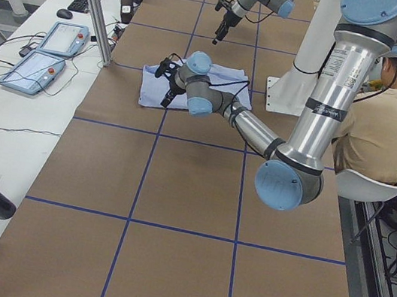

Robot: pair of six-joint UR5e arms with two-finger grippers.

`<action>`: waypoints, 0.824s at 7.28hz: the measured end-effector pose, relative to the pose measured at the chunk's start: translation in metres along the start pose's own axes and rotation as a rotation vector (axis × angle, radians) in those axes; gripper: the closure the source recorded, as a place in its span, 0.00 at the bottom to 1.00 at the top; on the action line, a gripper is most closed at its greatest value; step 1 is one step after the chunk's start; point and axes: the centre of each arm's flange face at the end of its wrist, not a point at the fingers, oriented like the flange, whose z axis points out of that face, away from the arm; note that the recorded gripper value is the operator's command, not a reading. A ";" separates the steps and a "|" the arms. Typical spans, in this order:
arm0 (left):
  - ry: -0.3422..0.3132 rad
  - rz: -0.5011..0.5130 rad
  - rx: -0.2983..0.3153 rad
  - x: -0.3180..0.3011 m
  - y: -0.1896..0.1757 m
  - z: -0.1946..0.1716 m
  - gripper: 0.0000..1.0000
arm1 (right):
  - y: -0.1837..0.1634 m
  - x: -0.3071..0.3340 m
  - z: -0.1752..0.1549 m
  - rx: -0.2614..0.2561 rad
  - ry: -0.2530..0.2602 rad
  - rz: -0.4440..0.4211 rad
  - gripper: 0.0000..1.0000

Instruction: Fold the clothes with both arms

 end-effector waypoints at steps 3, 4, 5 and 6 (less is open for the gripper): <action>-0.027 0.096 -0.031 -0.028 0.033 -0.034 0.00 | -0.001 -0.012 0.040 -0.017 0.055 -0.134 0.00; -0.040 0.124 -0.039 -0.040 0.044 -0.047 0.00 | -0.001 -0.022 0.053 -0.055 0.127 -0.197 0.00; -0.048 0.139 -0.044 -0.047 0.052 -0.056 0.00 | -0.004 -0.046 0.070 -0.096 0.200 -0.252 0.00; -0.051 0.145 -0.047 -0.050 0.056 -0.060 0.00 | -0.010 -0.081 0.093 -0.129 0.263 -0.284 0.00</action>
